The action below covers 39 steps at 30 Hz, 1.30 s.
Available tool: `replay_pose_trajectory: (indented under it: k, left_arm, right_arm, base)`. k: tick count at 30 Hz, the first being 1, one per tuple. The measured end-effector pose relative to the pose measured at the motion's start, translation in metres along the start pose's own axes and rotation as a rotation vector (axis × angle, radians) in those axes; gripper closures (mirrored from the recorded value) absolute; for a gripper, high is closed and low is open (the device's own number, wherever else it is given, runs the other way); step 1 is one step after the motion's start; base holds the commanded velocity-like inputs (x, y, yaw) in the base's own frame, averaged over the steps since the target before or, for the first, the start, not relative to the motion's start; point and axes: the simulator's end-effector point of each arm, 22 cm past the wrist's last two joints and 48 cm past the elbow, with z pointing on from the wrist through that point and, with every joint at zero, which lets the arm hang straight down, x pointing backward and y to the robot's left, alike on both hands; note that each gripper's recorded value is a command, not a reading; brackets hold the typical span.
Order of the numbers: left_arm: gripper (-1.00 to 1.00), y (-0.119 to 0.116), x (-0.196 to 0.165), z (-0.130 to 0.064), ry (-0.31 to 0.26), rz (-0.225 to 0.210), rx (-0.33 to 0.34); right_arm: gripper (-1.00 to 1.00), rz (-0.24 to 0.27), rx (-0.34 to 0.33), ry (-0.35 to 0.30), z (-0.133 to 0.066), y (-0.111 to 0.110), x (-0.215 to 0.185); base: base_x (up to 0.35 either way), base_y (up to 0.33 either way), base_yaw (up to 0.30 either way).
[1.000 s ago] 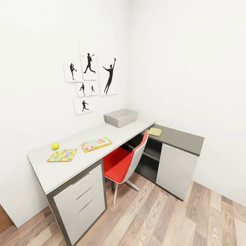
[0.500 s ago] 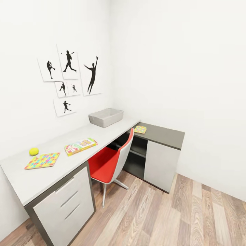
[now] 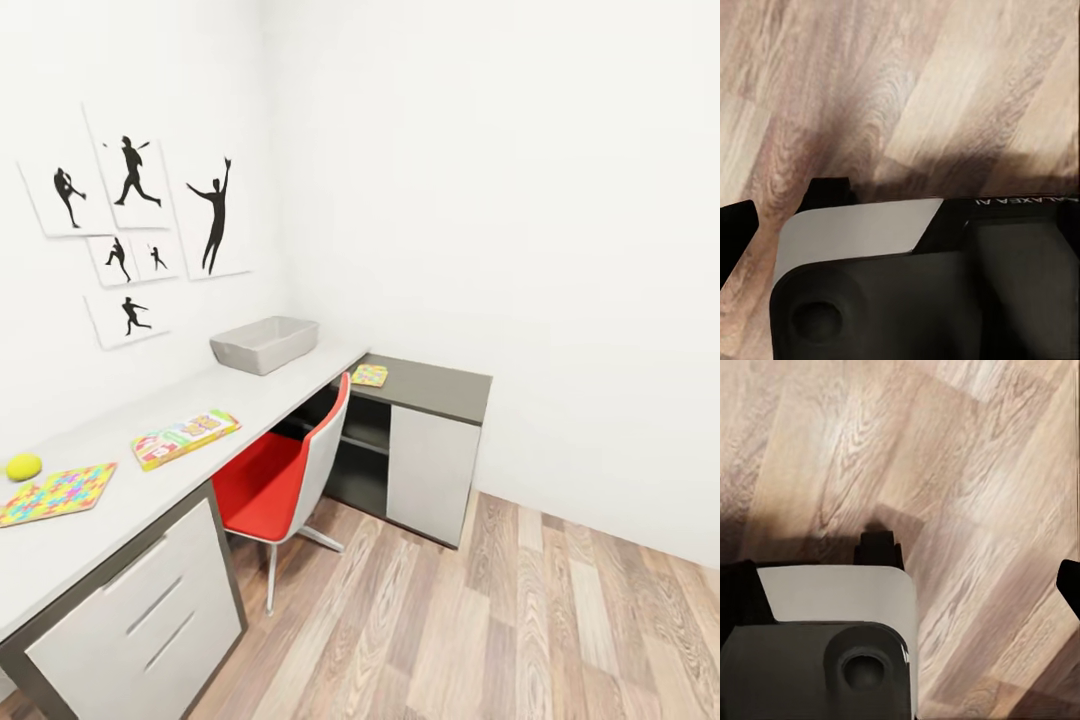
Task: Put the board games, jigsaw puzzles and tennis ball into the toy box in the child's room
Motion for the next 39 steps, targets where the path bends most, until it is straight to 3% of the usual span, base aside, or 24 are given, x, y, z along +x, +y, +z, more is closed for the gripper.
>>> replay_pose_trajectory:
  k: [16,21,23,27,28,39]
  left_arm:
    - [-1.00,-0.039,-0.149,-0.027,-0.106,0.016,0.053]
    - [-1.00,-0.052,-0.202,-0.044,-0.160,-0.010,0.078]
    - [-1.00,-0.062,-0.234,-0.057,-0.193,-0.037,0.104]
    - [-1.00,-0.074,-0.265,-0.073,-0.225,-0.065,0.134]
    - [-1.00,-0.082,-0.293,-0.089,-0.259,-0.086,0.162]
    - [-1.00,-0.107,-0.378,-0.157,-0.380,-0.100,0.241]
  right_arm:
    - [-1.00,0.028,-0.012,-0.093,-0.046,0.001,-0.134]
    - [-1.00,0.033,-0.016,-0.119,-0.067,0.002,-0.174]
    - [-1.00,0.035,-0.019,-0.132,-0.081,0.002,-0.198]
    - [-1.00,0.037,-0.022,-0.150,-0.098,0.002,-0.224]
    - [-1.00,0.039,-0.024,-0.168,-0.114,0.002,-0.247]
    - [-1.00,0.042,-0.024,-0.273,-0.179,-0.005,-0.320]
  base:
    - [0.000,0.000,-0.275]
    - [0.000,0.000,-0.274]
    - [0.000,0.000,-0.276]
    - [0.000,0.000,-0.277]
    - [0.000,0.000,-0.278]
    - [0.000,0.000,-0.280]
